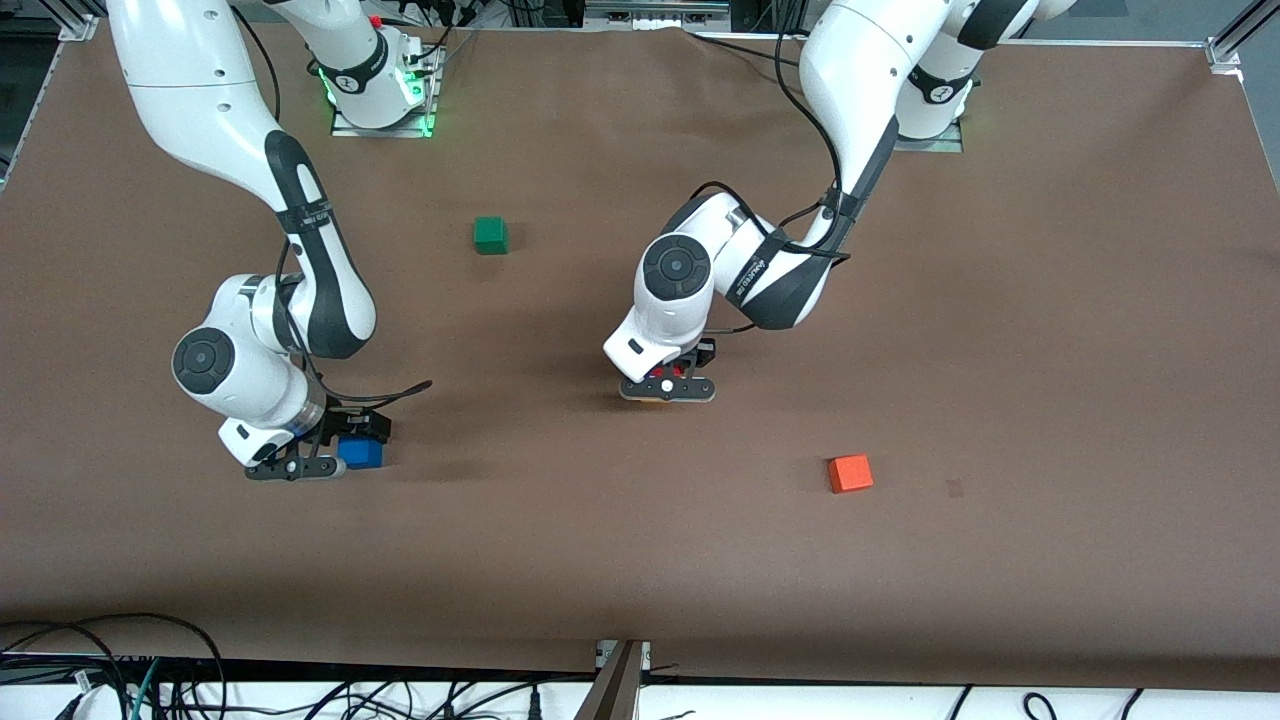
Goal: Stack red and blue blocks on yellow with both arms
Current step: 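Carry the red cube toward the yellow cube while the right gripper grasps blue, then lower the red cube onto the yellow cube and open the left gripper, then lift the left gripper away while the right gripper carries blue over red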
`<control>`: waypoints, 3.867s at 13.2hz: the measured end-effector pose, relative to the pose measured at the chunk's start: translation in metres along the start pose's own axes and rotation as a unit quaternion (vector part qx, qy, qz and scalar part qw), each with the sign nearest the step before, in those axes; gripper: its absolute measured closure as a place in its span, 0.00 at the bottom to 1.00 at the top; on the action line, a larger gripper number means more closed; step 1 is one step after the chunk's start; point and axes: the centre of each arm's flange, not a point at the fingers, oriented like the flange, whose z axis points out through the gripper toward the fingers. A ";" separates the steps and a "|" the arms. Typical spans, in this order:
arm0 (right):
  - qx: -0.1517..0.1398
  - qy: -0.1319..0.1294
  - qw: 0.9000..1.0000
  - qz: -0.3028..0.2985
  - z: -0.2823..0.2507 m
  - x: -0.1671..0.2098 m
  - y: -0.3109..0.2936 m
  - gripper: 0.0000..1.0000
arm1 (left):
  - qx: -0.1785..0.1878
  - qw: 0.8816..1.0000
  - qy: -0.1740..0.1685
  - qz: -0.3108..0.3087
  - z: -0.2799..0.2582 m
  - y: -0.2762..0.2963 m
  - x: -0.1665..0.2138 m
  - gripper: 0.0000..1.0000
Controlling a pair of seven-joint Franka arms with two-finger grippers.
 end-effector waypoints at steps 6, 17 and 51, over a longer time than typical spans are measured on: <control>0.000 0.013 1.000 0.005 0.003 0.002 0.003 0.10 | 0.000 1.000 0.000 -0.017 0.005 0.005 0.004 0.44; 0.007 0.027 0.999 0.035 0.013 0.007 0.001 0.44 | 0.004 1.000 -0.007 -0.021 0.003 0.011 0.013 0.08; 0.052 0.011 0.998 0.018 -0.102 -0.055 -0.458 0.44 | 0.005 0.997 -0.073 -0.024 -0.322 -0.444 -0.007 0.00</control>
